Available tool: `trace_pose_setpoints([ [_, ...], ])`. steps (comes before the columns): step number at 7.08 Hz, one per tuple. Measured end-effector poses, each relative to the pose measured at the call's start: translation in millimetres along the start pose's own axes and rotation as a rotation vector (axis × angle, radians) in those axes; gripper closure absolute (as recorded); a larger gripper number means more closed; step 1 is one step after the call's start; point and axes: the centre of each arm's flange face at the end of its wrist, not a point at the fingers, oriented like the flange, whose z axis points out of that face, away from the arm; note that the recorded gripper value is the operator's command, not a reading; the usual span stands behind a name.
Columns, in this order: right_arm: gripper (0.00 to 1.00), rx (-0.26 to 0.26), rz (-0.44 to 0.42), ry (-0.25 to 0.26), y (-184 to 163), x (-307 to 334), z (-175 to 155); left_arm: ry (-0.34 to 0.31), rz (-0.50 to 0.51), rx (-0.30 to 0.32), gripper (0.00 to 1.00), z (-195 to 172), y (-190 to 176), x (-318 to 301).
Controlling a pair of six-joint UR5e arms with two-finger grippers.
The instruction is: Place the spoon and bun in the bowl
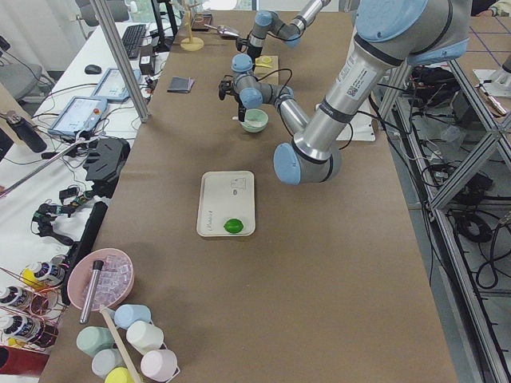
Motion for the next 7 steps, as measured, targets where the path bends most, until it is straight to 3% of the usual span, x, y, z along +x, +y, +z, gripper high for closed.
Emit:
trace_pose_setpoints([
  [3,1.0,0.001,0.004,0.012,-2,1,-1,-0.012,-0.01,0.027,0.02,-29,-8,-36],
  [7,1.0,0.006,0.024,0.0,-26,-48,-27,-0.027,0.147,0.01,0.02,-129,-32,-213],
])
